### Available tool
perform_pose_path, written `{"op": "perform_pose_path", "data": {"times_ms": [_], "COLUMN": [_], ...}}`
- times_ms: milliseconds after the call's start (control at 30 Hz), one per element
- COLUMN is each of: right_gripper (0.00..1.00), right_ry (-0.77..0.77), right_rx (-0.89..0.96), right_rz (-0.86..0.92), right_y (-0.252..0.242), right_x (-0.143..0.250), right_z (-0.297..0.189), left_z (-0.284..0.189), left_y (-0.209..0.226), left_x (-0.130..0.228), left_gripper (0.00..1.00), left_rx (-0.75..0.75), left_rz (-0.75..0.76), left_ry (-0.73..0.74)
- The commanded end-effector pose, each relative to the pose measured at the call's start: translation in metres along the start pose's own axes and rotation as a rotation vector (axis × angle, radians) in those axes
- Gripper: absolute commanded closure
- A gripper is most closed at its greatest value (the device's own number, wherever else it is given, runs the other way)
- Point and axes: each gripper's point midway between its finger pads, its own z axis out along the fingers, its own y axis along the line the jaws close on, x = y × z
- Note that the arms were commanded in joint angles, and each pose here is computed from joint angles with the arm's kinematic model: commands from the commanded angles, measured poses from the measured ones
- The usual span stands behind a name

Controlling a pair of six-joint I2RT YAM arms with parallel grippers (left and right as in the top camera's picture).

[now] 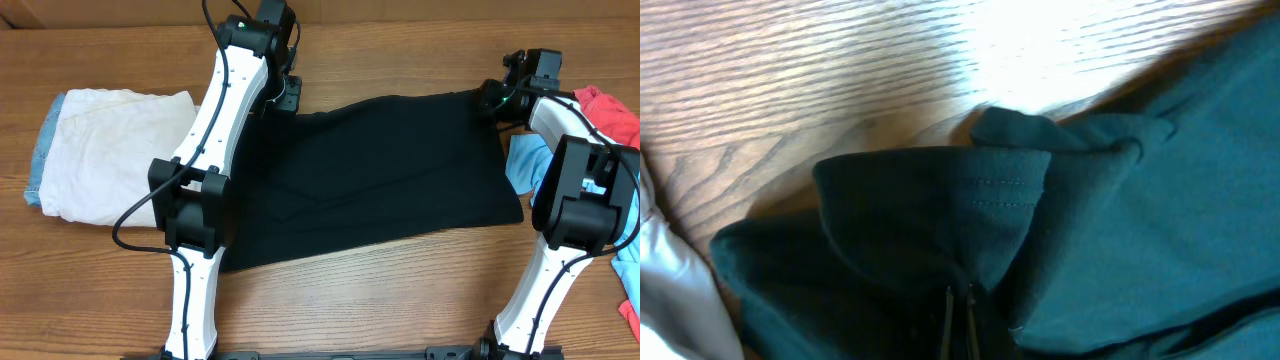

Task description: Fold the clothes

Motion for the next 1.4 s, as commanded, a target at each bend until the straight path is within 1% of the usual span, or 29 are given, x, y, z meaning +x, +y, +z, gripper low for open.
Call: {"op": "perform_pose_path", "data": {"times_ms": [0,33,133,233,367,467,533,633,700,833,900,967,1067,1133,1200,1300,1367], "right_gripper": [0.91,0.96,0.96,0.96,0.96,0.96,0.96,0.96,0.96,0.96,0.96,0.96,0.96,0.96,0.96,0.96,0.96], "right_ry": [0.06,0.067,0.076,0.059,0.035,0.035,0.044,0.052,0.068,0.144,0.186,0.221,0.275,0.302,0.327,0.373,0.411], "right_rx": [0.04,0.042,0.025,-0.03,-0.05,-0.04,-0.036,-0.053,-0.047,-0.024,-0.005,0.003,0.017,0.046,0.099,0.255,0.281], "right_rz": [0.027,0.031,0.044,0.061,0.082,0.099,0.103,0.028,0.007,0.056,0.08,0.1,0.121,0.131,0.155,0.209,0.213], "right_y": [-0.017,-0.018,-0.017,-0.01,-0.008,-0.009,-0.011,-0.006,-0.005,-0.008,-0.014,-0.016,-0.018,-0.022,-0.03,-0.052,-0.055], "right_x": [0.023,0.024,0.022,0.01,-0.005,-0.008,-0.007,-0.006,-0.001,0.019,0.03,0.039,0.052,0.059,0.065,0.079,0.088], "right_z": [0.018,0.017,0.007,-0.016,-0.056,-0.08,-0.099,-0.124,-0.137,-0.158,-0.161,-0.163,-0.167,-0.169,-0.171,-0.18,-0.185], "left_z": [-0.017,-0.019,-0.02,-0.021,-0.026,-0.033,-0.042,-0.056,-0.065,-0.082,-0.085,-0.081,-0.061,-0.043,-0.028,-0.014,-0.007], "left_y": [0.009,0.01,0.017,0.025,0.028,0.028,0.03,0.036,0.038,0.026,0.026,0.028,0.03,0.021,0.013,0.006,0.004], "left_x": [-0.001,0.0,0.004,0.011,0.018,0.028,0.042,0.061,0.063,0.067,0.075,0.091,0.122,0.137,0.147,0.169,0.181], "left_gripper": [0.96,0.96,0.96,0.96,0.96,0.96,0.96,0.96,0.96,0.96,0.96,0.96,0.96,0.96,0.96,0.96,0.96], "left_rx": [-0.051,-0.058,-0.096,-0.14,-0.136,-0.131,-0.137,-0.168,-0.175,-0.104,-0.099,-0.104,-0.098,-0.057,-0.034,-0.039,-0.048], "left_rz": [-0.023,-0.023,-0.027,-0.029,-0.035,-0.032,-0.001,0.033,0.038,0.061,0.063,0.064,0.063,0.063,0.072,0.099,0.113], "left_ry": [-0.032,-0.032,-0.02,0.004,0.027,0.058,0.103,0.162,0.149,0.117,0.127,0.172,0.288,0.351,0.387,0.462,0.502]}}
